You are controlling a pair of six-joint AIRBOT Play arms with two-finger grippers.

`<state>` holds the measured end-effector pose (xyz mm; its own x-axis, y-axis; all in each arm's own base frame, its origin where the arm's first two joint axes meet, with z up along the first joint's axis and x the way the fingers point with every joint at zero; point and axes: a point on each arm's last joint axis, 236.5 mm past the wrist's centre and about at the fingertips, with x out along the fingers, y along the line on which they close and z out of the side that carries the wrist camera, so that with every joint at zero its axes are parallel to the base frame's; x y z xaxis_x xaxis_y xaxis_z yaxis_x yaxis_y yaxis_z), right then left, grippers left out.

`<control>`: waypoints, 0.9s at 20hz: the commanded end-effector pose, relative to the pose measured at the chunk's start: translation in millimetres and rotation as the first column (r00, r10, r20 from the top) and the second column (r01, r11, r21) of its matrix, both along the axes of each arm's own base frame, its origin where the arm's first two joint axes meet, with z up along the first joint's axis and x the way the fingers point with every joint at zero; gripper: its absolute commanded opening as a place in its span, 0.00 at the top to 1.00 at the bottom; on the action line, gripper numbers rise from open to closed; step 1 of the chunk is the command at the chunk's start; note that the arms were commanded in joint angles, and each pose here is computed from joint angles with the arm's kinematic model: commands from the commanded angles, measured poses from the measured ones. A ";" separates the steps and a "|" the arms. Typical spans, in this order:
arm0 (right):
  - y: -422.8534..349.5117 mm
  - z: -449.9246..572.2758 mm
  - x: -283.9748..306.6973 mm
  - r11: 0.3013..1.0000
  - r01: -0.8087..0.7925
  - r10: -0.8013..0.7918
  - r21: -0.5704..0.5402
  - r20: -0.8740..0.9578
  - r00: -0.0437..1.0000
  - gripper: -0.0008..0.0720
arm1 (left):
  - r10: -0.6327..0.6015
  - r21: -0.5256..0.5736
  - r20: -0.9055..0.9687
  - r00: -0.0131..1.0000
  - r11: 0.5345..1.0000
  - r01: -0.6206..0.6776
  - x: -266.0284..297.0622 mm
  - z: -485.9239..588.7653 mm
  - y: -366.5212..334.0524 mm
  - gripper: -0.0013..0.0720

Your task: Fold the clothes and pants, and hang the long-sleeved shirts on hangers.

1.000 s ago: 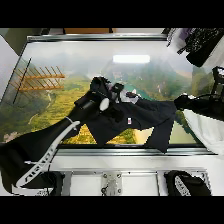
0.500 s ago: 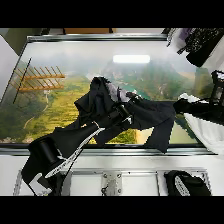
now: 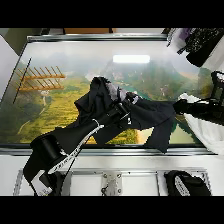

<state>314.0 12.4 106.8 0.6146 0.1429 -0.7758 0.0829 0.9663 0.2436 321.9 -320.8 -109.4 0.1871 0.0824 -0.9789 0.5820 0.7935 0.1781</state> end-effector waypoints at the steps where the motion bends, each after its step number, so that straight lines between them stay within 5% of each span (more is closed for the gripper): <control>1: 0.3 -0.1 -0.2 1.000 0.000 0.000 0.001 0.000 1.000 0.09 | 0.017 -0.015 -0.023 1.000 1.000 -0.017 -8.8 -1.7 -5.3 0.15; 8: 0.4 0.1 -0.2 1.000 0.000 0.000 0.001 0.000 1.000 0.09 | 0.015 -0.028 -0.038 0.999 0.999 -0.016 -14.9 -2.4 -10.6 0.15; 9: 0.4 -0.1 -0.2 1.000 0.000 0.000 0.001 -0.001 1.000 0.09 | 0.028 -0.027 -0.040 0.999 0.999 -0.029 -12.9 -2.4 -8.0 0.29; 10: 0.4 -0.1 -0.2 1.000 0.000 0.000 0.001 -0.001 1.000 0.09 | 0.034 -0.025 -0.041 0.999 0.999 -0.035 -11.8 -2.5 -6.1 0.55; 12: 0.6 -0.7 -1.0 1.000 -0.001 0.001 0.001 -0.005 1.000 0.09 | 0.051 -0.014 -0.049 0.998 0.999 -0.051 -9.6 -2.6 0.7 0.59; 13: 0.9 -2.2 -2.7 1.000 -0.004 0.004 0.001 -0.014 1.000 0.09 | 0.055 -0.013 -0.049 0.997 0.998 -0.056 -8.1 -2.1 2.5 0.93; 18: 7.9 -17.7 -11.9 1.000 -0.027 0.028 0.007 -0.067 0.997 0.10 | 0.073 -0.093 -0.002 0.997 0.993 -0.073 1.2 37.7 -0.5 0.96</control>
<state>308.2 15.3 98.4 0.5870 0.1517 -0.7953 0.0813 0.9663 0.2443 318.6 -319.3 -93.6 0.1553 0.0442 -0.9869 0.5313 0.8385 0.1211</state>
